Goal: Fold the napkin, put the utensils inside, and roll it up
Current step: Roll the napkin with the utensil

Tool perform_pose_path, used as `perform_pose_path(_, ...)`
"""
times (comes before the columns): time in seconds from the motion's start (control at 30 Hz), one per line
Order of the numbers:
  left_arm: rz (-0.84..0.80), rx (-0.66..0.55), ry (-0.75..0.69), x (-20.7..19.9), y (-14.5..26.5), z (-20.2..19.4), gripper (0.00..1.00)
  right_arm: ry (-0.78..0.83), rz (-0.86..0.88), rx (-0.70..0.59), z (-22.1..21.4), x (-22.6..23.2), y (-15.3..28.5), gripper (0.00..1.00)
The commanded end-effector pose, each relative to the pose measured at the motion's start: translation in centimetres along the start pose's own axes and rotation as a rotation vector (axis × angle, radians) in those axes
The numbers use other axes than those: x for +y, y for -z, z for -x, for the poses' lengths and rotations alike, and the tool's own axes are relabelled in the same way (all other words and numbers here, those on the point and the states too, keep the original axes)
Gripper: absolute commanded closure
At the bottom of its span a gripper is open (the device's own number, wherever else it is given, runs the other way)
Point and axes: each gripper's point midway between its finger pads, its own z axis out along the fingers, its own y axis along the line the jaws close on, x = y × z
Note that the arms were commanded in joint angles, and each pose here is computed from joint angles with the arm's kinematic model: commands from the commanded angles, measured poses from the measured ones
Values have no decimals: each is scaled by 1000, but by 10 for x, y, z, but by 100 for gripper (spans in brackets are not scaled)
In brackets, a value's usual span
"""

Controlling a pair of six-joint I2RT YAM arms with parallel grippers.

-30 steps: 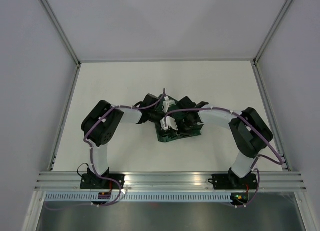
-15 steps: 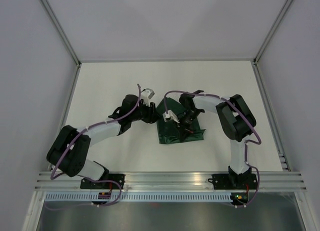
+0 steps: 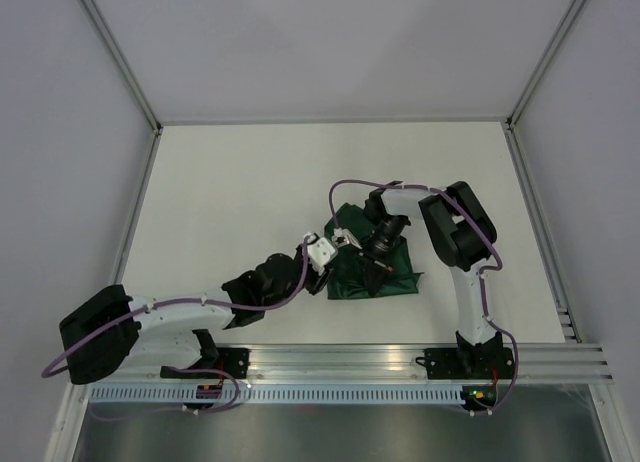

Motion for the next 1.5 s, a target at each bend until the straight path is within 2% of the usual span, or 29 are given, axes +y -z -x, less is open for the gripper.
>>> perform_pose_path(0.0, 59, -33, -208, -2, -7, 8, 53, 85, -82, 67, -14, -38, -1, 85)
perform_pose_path(0.07, 19, -12, -279, -16, -15, 8, 53, 74, -89, 60, -15, -39, 0, 85)
perform_pose_path(0.13, -27, 46, -372, -36, -25, -10, 50, 70, -93, 55, -14, -39, 0, 85)
perform_pose_path(0.33, -101, 48, -502, -80, -49, -25, 48, 57, -98, 46, -15, -41, 0, 85)
perform_pose_path(0.63, -156, 77, -563, -96, -70, -53, 46, 43, -103, 41, -15, -44, 1, 85)
perform_pose_path(0.93, -221, 133, -555, -107, -74, -78, 45, 35, -99, 39, -16, -45, 1, 85)
perform_pose_path(1.03, -243, 171, -538, -110, -73, -92, 48, 33, -99, 39, -16, -46, 1, 85)
perform_pose_path(1.13, -249, 202, -519, -111, -73, -100, 58, 29, -96, 38, -16, -46, 1, 85)
perform_pose_path(1.17, -254, 229, -520, -110, -72, -106, 65, 30, -94, 40, -16, -46, 1, 85)
perform_pose_path(1.33, -284, 292, -490, -112, -70, -118, 83, 28, -94, 37, -15, -46, 2, 85)
perform_pose_path(1.43, -321, 344, -453, -112, -69, -123, 98, 33, -94, 35, -14, -45, 2, 85)
perform_pose_path(1.47, -326, 354, -442, -110, -69, -123, 98, 32, -96, 31, -14, -44, 3, 85)
